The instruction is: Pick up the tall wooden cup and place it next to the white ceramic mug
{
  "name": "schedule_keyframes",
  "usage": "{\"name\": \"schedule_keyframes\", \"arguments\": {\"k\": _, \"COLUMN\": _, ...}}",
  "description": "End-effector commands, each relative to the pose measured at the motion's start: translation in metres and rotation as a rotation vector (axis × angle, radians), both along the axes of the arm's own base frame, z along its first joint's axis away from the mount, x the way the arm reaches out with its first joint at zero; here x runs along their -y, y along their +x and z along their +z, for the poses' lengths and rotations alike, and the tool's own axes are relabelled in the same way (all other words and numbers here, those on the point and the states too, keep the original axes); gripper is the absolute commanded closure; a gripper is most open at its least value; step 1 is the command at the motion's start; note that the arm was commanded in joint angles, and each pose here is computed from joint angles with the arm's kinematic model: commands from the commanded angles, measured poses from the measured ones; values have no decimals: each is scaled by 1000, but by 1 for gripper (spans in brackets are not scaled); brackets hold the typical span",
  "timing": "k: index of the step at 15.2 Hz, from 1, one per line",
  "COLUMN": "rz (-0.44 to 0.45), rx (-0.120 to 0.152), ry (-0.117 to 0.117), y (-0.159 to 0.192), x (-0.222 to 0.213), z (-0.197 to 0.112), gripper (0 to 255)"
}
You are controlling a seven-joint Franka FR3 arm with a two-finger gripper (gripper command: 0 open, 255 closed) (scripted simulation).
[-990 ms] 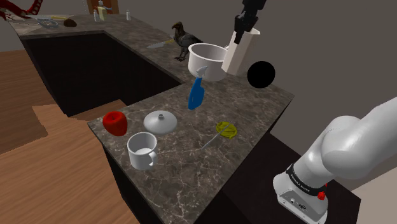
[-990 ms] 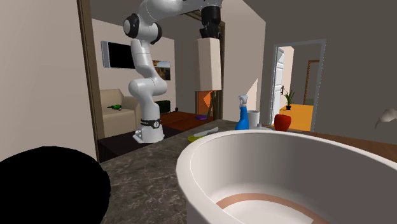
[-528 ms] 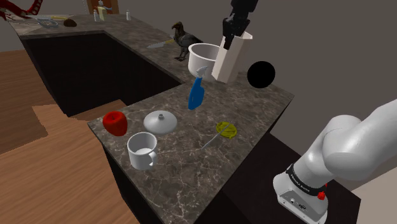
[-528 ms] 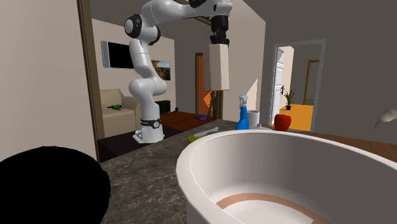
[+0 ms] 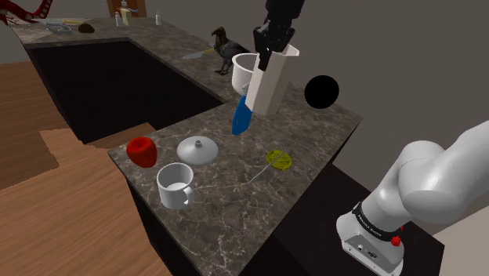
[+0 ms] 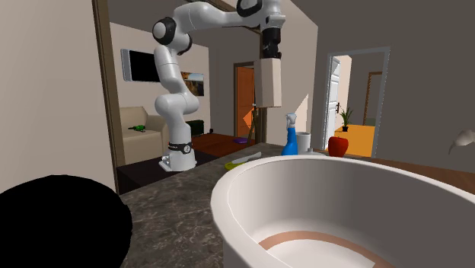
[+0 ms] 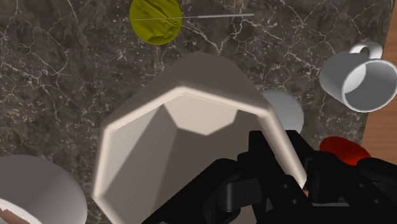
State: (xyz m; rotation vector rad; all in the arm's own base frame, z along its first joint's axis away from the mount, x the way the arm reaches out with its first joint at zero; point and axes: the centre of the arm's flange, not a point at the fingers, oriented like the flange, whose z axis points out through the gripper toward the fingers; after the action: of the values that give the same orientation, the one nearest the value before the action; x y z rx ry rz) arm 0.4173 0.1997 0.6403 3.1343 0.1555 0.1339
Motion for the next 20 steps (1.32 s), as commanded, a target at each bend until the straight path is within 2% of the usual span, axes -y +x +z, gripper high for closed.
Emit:
{"name": "schedule_keyframes", "arguments": {"k": 1, "rz": -1, "rx": 1, "ry": 1, "y": -7, "x": -26, "z": 3, "gripper": 255}}
{"name": "schedule_keyframes", "arguments": {"k": 9, "rz": -1, "rx": 1, "ry": 1, "y": -33, "x": -127, "z": 3, "gripper": 255}}
{"name": "schedule_keyframes", "arguments": {"k": 20, "rz": -1, "rx": 1, "ry": 1, "y": -33, "x": -127, "z": -55, "gripper": 255}}
